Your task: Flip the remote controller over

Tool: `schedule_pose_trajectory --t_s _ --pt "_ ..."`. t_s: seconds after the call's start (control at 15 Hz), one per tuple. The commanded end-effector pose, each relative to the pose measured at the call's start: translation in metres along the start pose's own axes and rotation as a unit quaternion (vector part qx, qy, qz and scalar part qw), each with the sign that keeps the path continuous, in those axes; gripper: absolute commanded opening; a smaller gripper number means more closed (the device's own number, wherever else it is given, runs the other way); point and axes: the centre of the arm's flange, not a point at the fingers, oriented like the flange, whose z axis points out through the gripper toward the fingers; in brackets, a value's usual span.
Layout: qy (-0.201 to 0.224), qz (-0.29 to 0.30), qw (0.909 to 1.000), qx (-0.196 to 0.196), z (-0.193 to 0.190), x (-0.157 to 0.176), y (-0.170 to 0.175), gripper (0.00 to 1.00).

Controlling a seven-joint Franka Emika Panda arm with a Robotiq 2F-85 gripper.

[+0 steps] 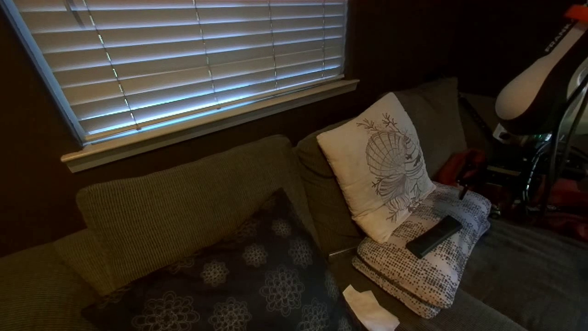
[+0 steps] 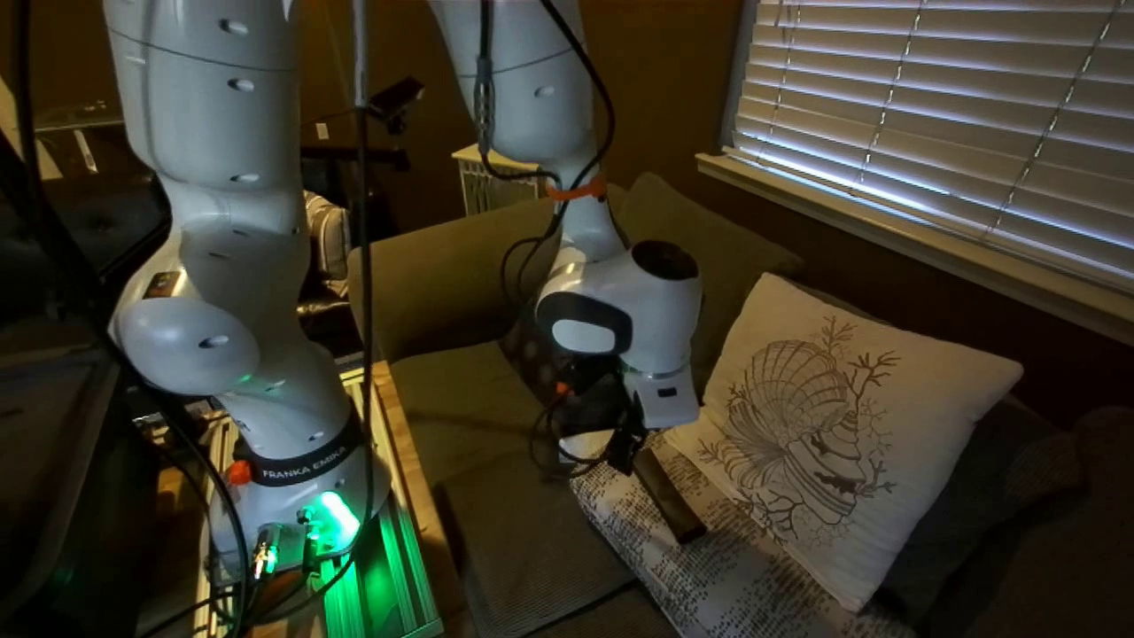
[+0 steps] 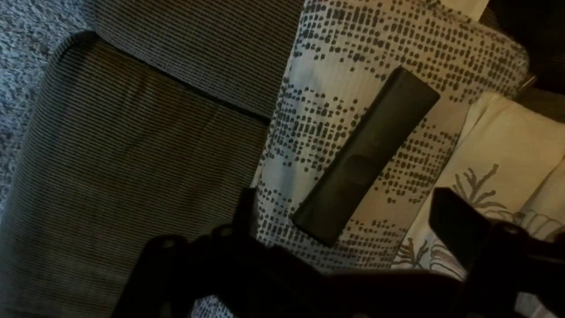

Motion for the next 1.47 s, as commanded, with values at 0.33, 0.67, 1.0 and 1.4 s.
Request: schedule_pose_trajectory --t_s 0.33,0.67,1.0,1.4 --pt "0.009 0.062 0.9980 -0.009 0.069 0.039 0.014 1.00" --pt "0.014 0.053 0.9984 -0.015 0.066 0.039 0.017 1.00" --pt "0.013 0.097 0.9949 -0.027 0.078 0.049 0.014 1.00" --pt "0.030 0.146 0.9882 -0.034 0.095 0.063 0.006 1.00"
